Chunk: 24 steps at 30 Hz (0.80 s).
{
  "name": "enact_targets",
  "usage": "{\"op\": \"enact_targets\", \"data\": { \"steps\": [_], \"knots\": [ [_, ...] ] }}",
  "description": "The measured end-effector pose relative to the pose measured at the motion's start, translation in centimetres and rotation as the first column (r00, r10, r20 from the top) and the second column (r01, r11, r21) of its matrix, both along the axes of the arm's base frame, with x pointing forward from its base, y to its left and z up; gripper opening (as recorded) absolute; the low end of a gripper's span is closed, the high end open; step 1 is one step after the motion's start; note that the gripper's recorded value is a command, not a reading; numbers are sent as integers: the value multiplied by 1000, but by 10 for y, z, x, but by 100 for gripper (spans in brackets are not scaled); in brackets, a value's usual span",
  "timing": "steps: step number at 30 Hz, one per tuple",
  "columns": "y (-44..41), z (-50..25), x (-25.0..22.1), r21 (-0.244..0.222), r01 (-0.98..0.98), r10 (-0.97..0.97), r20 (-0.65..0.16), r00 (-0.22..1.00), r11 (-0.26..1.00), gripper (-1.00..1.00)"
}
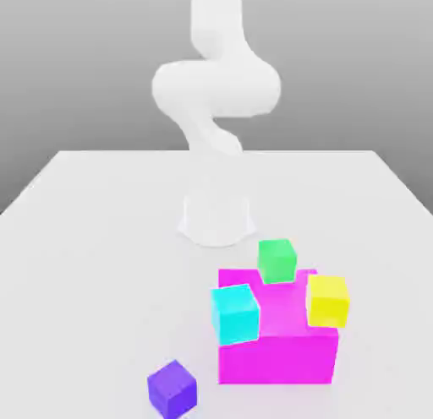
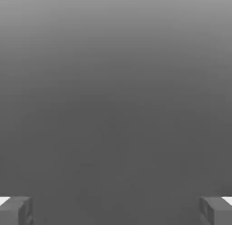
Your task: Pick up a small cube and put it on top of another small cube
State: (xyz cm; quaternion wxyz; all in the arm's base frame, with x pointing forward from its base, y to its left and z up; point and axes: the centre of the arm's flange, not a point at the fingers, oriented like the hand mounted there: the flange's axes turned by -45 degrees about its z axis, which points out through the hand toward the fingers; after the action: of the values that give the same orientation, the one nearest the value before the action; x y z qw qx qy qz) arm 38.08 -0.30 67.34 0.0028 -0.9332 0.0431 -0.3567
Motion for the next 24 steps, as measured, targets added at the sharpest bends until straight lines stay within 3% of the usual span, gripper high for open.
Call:
{"op": "enact_targets", "data": {
  "steps": [6, 12, 18, 24],
  "knots": [
    [-14, -103, 67, 55, 170, -159, -171, 972, 984, 0],
    [-32, -215, 105, 80, 340, -297, -333, 895, 937, 0],
    [-50, -331, 115, 77, 507, -411, -486, 771, 859, 0],
    [-58, -443, 97, 44, 652, -489, -624, 609, 757, 0]
  ]
}}
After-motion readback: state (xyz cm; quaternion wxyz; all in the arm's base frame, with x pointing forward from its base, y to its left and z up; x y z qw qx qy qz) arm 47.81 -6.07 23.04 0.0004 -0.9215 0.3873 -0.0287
